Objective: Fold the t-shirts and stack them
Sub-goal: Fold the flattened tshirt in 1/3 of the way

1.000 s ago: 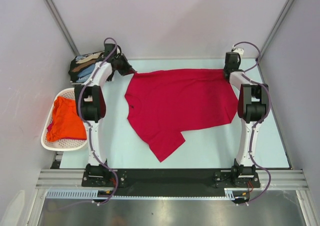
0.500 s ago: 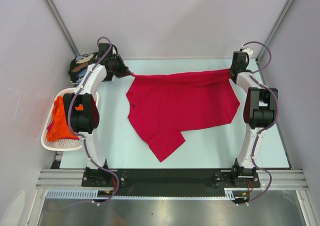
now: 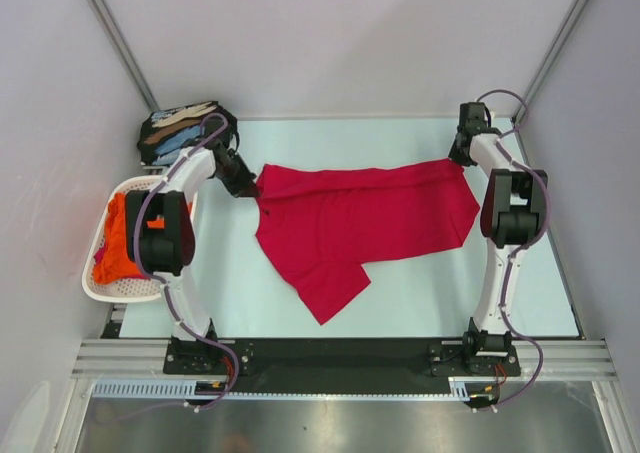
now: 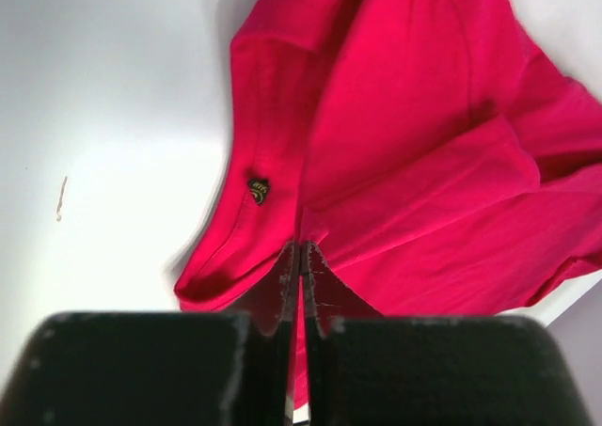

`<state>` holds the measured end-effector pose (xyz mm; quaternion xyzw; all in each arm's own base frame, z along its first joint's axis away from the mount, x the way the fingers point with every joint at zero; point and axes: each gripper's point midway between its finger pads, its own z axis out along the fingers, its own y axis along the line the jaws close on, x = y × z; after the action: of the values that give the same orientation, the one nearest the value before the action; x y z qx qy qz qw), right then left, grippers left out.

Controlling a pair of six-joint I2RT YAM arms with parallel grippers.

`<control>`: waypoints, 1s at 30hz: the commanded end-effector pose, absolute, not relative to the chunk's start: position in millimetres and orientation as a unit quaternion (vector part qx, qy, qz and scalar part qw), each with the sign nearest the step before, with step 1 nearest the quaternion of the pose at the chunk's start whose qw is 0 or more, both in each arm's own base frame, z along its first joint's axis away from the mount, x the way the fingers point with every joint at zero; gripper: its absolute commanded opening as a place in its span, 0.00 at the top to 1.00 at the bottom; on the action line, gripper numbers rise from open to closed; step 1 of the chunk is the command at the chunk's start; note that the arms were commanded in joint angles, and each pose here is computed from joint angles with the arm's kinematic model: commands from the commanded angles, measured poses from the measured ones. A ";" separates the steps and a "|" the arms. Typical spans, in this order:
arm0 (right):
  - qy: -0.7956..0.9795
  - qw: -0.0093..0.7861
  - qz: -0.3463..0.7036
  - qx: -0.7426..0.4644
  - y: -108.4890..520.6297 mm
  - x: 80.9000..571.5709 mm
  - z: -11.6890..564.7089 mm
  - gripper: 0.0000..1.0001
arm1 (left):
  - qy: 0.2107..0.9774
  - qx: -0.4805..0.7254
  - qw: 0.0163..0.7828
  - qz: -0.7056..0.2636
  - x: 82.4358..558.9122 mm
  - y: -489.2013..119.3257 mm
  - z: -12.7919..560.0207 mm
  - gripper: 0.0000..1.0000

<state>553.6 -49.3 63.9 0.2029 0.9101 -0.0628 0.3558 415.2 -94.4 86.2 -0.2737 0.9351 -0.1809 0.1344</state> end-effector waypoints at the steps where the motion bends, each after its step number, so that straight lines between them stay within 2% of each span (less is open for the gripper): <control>1: 0.939 0.268 -0.056 0.208 -40.8 537.7 42.4 0.83 | 0.932 -0.282 0.132 -0.184 405.3 -93.7 97.7 0.78; 2: 0.945 0.243 -0.062 0.208 -41.0 526.7 37.9 0.76 | 0.933 -0.282 0.131 -0.183 404.7 -93.0 97.5 0.58; 3: 0.945 0.243 -0.068 0.209 -41.5 525.4 39.9 0.52 | 0.933 -0.280 0.135 -0.184 404.6 -93.7 100.4 0.25; 4: 0.944 0.246 -0.069 0.209 -41.4 525.0 43.9 0.44 | 0.932 -0.280 0.140 -0.182 404.6 -92.8 103.6 0.13; 5: 0.940 0.263 -0.066 0.208 -41.4 526.4 57.3 0.42 | 0.932 -0.279 0.144 -0.181 404.6 -91.9 104.5 0.05; 6: 0.937 0.274 -0.067 0.208 -41.7 527.1 64.6 0.26 | 0.931 -0.277 0.152 -0.183 406.3 -91.0 109.1 0.00; 11: 0.907 0.361 -0.052 0.211 -43.2 543.6 127.8 0.24 | 0.924 -0.251 0.201 -0.209 420.8 -96.9 137.8 0.00; 14: 0.895 0.393 -0.032 0.210 -38.0 556.4 144.0 0.26 | 0.920 -0.231 0.206 -0.239 430.2 -110.9 139.9 0.00; 17: 0.892 0.403 -0.006 0.204 -28.8 569.9 139.2 0.28 | 0.926 -0.213 0.185 -0.251 434.4 -127.6 125.7 0.00; 25: 0.920 0.345 0.015 0.188 -6.9 592.0 75.5 0.35 | 0.930 -0.183 0.163 -0.272 448.4 -156.4 109.7 0.01; 30: 0.923 0.336 0.050 0.178 8.8 597.4 71.6 0.37 | 0.935 -0.179 0.150 -0.269 446.9 -158.0 99.6 0.02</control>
<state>593.3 -7.6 61.0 0.1859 0.9221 0.0147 0.3390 435.0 -152.9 82.9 -0.2005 0.9383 -0.2501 0.1295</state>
